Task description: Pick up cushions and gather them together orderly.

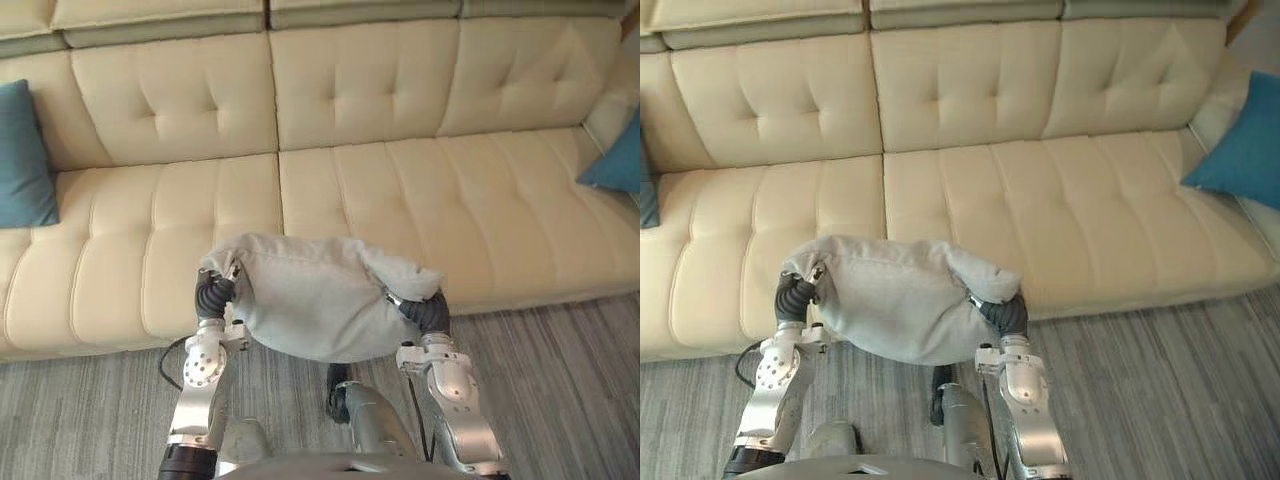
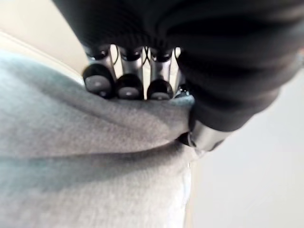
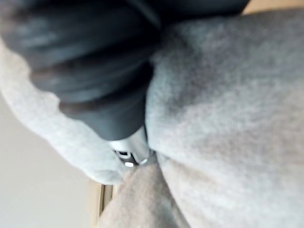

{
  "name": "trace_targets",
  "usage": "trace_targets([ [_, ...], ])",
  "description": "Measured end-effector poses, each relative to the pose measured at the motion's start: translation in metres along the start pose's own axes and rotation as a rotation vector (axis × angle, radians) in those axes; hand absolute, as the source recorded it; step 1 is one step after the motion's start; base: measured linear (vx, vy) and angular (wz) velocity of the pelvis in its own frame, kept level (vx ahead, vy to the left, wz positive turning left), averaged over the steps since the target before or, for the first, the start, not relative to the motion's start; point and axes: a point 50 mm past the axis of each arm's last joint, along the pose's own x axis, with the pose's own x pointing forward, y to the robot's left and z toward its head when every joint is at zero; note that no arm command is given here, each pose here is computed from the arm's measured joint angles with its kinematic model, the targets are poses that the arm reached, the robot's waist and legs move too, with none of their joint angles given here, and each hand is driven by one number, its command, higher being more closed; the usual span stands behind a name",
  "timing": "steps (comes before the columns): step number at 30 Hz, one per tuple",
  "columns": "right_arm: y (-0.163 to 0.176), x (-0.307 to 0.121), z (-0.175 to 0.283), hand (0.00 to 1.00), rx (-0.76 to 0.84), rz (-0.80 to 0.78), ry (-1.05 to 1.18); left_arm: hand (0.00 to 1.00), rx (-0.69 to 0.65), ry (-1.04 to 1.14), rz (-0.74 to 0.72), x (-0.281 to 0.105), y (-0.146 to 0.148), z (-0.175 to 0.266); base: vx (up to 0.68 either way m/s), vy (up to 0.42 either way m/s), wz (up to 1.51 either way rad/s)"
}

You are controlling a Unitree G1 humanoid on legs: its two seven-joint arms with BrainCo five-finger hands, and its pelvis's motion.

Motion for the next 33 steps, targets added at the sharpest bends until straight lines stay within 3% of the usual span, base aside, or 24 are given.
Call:
trace_targets([
  [22,0.006,0.012,0.013,1.00,0.031,0.018,-0.061,1.00,0.049,-0.069,-0.057,0.003,0.002,0.016,0.04,0.066,-0.17],
  [30,0.005,0.023,-0.007,1.00,0.044,0.037,0.020,1.00,0.110,-0.147,-0.114,0.016,0.004,0.035,0.03,0.022,-0.03],
  [33,0.008,0.031,-0.005,1.00,0.053,0.062,0.008,1.00,0.206,-0.224,-0.149,0.027,0.011,0.055,0.00,0.000,0.00],
])
